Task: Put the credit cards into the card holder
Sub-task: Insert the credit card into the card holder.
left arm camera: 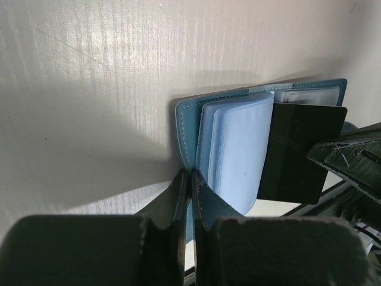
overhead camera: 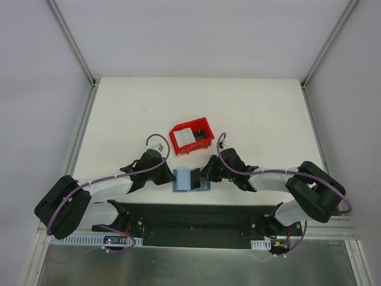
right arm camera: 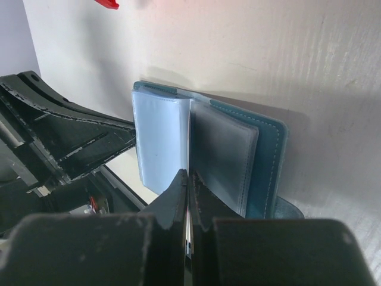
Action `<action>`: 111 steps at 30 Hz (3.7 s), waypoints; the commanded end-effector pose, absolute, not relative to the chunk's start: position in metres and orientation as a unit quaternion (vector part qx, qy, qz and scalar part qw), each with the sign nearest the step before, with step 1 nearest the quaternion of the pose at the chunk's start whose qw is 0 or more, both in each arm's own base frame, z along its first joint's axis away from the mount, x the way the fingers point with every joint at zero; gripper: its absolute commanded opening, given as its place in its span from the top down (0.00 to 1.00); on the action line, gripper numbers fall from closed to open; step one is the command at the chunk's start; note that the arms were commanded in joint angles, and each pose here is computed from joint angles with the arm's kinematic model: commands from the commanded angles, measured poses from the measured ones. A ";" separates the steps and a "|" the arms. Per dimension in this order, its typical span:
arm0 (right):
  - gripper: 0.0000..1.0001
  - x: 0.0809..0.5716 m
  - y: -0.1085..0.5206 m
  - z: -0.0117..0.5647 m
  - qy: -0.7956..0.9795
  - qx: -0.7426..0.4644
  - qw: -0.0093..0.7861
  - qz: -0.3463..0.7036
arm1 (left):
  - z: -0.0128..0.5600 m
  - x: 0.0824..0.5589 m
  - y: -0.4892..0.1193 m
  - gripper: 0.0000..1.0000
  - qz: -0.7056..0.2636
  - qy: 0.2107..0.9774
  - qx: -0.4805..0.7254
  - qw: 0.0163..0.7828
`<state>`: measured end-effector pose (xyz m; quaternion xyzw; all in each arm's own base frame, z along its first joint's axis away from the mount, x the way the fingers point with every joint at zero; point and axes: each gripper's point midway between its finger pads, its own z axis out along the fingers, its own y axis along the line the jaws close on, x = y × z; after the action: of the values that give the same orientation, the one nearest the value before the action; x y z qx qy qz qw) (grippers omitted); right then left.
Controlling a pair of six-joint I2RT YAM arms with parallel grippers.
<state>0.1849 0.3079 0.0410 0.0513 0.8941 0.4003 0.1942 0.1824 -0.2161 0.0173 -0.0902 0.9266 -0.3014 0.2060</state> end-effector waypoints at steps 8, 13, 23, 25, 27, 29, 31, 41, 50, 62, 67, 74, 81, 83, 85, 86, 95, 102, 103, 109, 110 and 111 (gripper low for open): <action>0.99 0.189 0.323 0.051 0.866 0.063 0.190 0.459 | 0.007 0.179 -0.203 1.00 -0.274 0.934 -0.101 0.206; 1.00 0.189 0.323 0.053 0.860 0.063 0.192 0.468 | 0.005 0.179 -0.202 1.00 -0.272 0.935 -0.099 0.204; 1.00 0.187 0.325 0.040 0.866 0.065 0.172 0.466 | 0.007 0.181 -0.204 1.00 -0.273 0.935 -0.096 0.207; 0.99 0.188 0.324 0.039 0.866 0.062 0.176 0.464 | 0.007 0.181 -0.203 1.00 -0.272 0.935 -0.094 0.208; 1.00 0.189 0.323 0.037 0.868 0.058 0.180 0.460 | 0.007 0.181 -0.203 1.00 -0.272 0.935 -0.092 0.209; 1.00 0.191 0.321 0.033 0.870 0.057 0.181 0.455 | 0.007 0.181 -0.203 1.00 -0.271 0.936 -0.085 0.209; 1.00 0.193 0.317 0.026 0.875 0.060 0.180 0.446 | 0.007 0.180 -0.203 1.00 -0.270 0.936 -0.079 0.210; 1.00 0.196 0.310 0.010 0.893 0.047 0.184 0.409 | 0.005 0.177 -0.201 1.00 -0.266 0.939 -0.060 0.210; 1.00 0.179 0.330 0.011 0.903 0.044 0.140 0.404 | 0.006 0.181 -0.205 1.00 -0.266 0.939 -0.074 0.204; 0.65 0.188 0.312 0.018 0.931 0.019 0.177 0.318 | 0.006 0.181 -0.204 1.00 -0.268 0.938 -0.077 0.205; 0.57 0.187 0.308 0.022 0.934 0.002 0.183 0.306 | 0.006 0.181 -0.204 1.00 -0.267 0.939 -0.075 0.206; 0.60 0.177 0.332 0.020 0.932 -0.027 0.152 0.327 | 0.006 0.181 -0.205 1.00 -0.268 0.938 -0.073 0.205; 0.64 0.179 0.355 0.039 0.917 -0.052 0.158 0.363 | 0.007 0.181 -0.205 1.00 -0.270 0.938 -0.074 0.205; 0.67 0.179 0.360 0.044 0.913 -0.060 0.159 0.371 | 0.007 0.182 -0.206 1.00 -0.270 0.938 -0.074 0.206; 0.70 0.178 0.366 0.048 0.909 -0.068 0.156 0.380 | 0.007 0.182 -0.206 1.00 -0.271 0.938 -0.073 0.206; 0.72 0.178 0.369 0.051 0.907 -0.071 0.156 0.385 | 0.006 0.181 -0.206 1.00 -0.270 0.938 -0.073 0.204; 0.76 0.177 0.374 0.054 0.903 -0.079 0.152 0.393 | 0.008 0.183 -0.207 1.00 -0.272 0.937 -0.075 0.207; 0.67 0.191 0.321 0.046 0.937 -0.100 0.200 0.267 | 0.016 0.186 -0.209 1.00 -0.283 0.931 -0.075 0.217; 0.67 0.191 0.312 0.040 0.944 -0.101 0.196 0.246 | 0.018 0.186 -0.210 1.00 -0.285 0.930 -0.074 0.219; 0.65 0.198 0.292 0.056 0.941 -0.109 0.216 0.236 | 0.031 0.190 -0.215 1.00 -0.298 0.924 -0.070 0.228; 0.64 0.202 0.296 0.068 0.935 -0.113 0.228 0.247 | 0.034 0.191 -0.215 1.00 -0.301 0.923 -0.071 0.231; 0.62 0.208 0.299 0.081 0.928 -0.120 0.242 0.256 | 0.036 0.192 -0.216 1.00 -0.303 0.921 -0.072 0.234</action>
<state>0.1902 0.3002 0.0367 -0.0950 0.9468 0.2430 0.1884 0.1855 -0.2129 0.0199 -0.0703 0.9268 -0.2936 0.2233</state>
